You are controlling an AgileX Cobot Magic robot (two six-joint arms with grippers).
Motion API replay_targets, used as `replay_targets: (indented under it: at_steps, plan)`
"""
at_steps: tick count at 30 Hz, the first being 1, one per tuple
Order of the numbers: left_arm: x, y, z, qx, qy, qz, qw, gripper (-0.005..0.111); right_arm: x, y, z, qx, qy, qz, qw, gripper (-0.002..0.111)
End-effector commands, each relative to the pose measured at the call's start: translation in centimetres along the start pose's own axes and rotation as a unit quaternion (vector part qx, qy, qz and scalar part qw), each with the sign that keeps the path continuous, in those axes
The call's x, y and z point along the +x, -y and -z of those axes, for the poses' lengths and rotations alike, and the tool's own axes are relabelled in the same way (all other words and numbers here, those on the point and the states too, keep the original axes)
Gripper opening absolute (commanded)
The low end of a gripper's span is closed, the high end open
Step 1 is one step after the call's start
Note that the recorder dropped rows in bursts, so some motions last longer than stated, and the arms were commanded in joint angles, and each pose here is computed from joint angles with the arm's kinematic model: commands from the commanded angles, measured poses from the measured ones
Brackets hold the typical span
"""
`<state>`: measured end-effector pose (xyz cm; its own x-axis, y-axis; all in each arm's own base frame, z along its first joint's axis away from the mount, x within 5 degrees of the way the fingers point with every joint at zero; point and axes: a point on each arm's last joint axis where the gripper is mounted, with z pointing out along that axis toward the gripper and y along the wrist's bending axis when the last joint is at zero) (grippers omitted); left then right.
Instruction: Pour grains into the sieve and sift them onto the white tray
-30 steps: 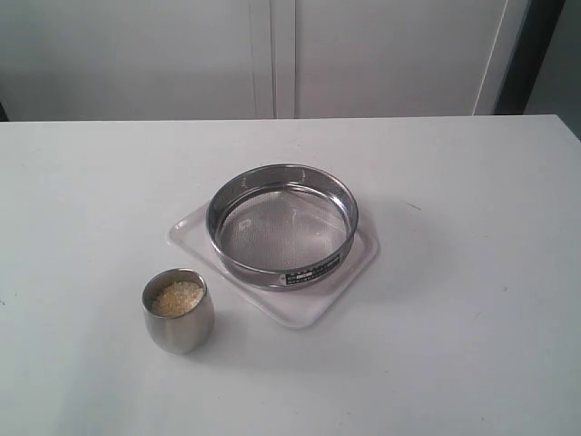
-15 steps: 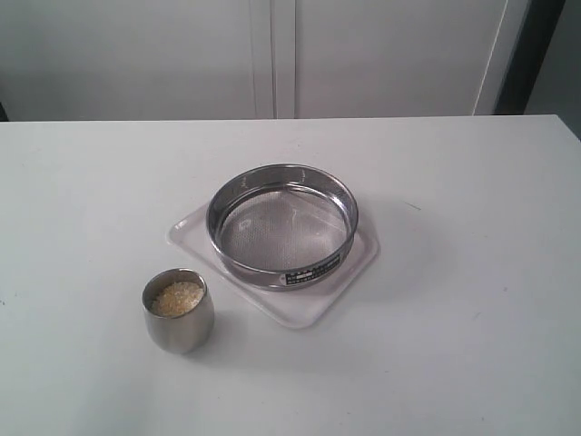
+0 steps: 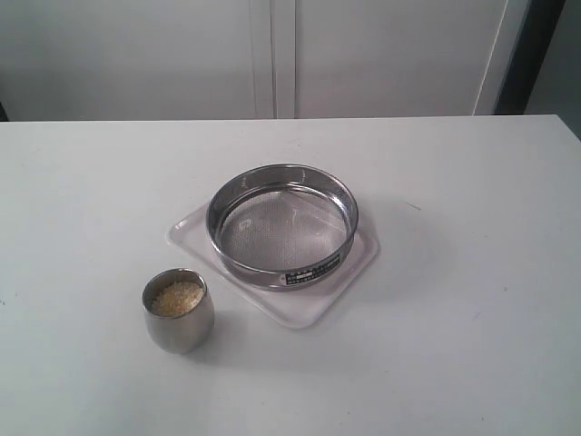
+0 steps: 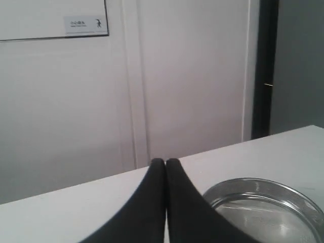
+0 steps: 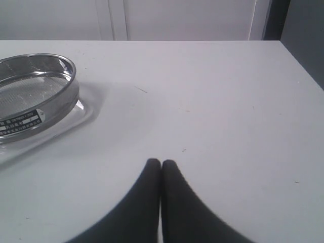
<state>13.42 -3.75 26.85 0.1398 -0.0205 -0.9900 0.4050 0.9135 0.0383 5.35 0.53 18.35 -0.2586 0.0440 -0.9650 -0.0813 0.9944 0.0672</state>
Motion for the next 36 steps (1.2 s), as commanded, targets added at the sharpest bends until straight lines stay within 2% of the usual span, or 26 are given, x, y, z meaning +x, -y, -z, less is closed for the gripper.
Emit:
replay_targets:
  at_steps: [1, 6, 9, 14, 19, 22, 29, 33, 36]
  plan:
    - [0.2, 0.4, -1.1, 0.049, 0.001, -0.002, 0.999, 0.000, 0.1, 0.0, 0.0, -0.001, 0.004, -0.002, 1.000, 0.000]
    - [0.9, 0.9, -2.0, 0.103, -0.015, -0.024, 0.994, 0.001, 0.1, 0.0, 0.0, -0.001, 0.004, -0.002, 1.000, 0.000]
    - [1.0, 1.1, -2.5, 0.130, -0.017, -0.026, 0.991, 0.013, 0.1, 0.0, 0.0, -0.001, 0.004, -0.002, 1.000, 0.000]
    - [1.6, 1.1, -3.0, 0.142, -0.026, -0.014, 0.989, 0.045, 0.1, 0.0, 0.0, -0.001, 0.004, -0.002, 1.000, 0.000]
    - [1.9, 1.3, -3.4, 0.167, -0.013, 0.004, 0.986, 0.083, 0.1, 0.0, 0.0, -0.001, 0.004, -0.002, 1.000, 0.000]
    - [2.5, 1.1, -3.7, 0.165, -0.025, 0.013, 0.986, 0.096, 0.1, 0.0, 0.0, -0.001, 0.004, -0.002, 1.000, 0.000]
    - [4.1, 1.1, -4.5, 0.173, -0.062, 0.037, 0.982, 0.098, 0.1, 0.0, 0.0, -0.001, 0.004, -0.002, 1.000, 0.000]
    - [5.0, 3.4, -5.1, 0.230, -0.063, -0.009, 0.971, 0.098, 0.1, 0.0, 0.0, -0.001, 0.004, -0.002, 1.000, 0.000]
    - [5.8, 4.4, -5.6, 0.231, -0.074, -0.007, 0.970, 0.098, 0.1, 0.0, 0.0, -0.001, 0.004, -0.002, 1.000, 0.000]
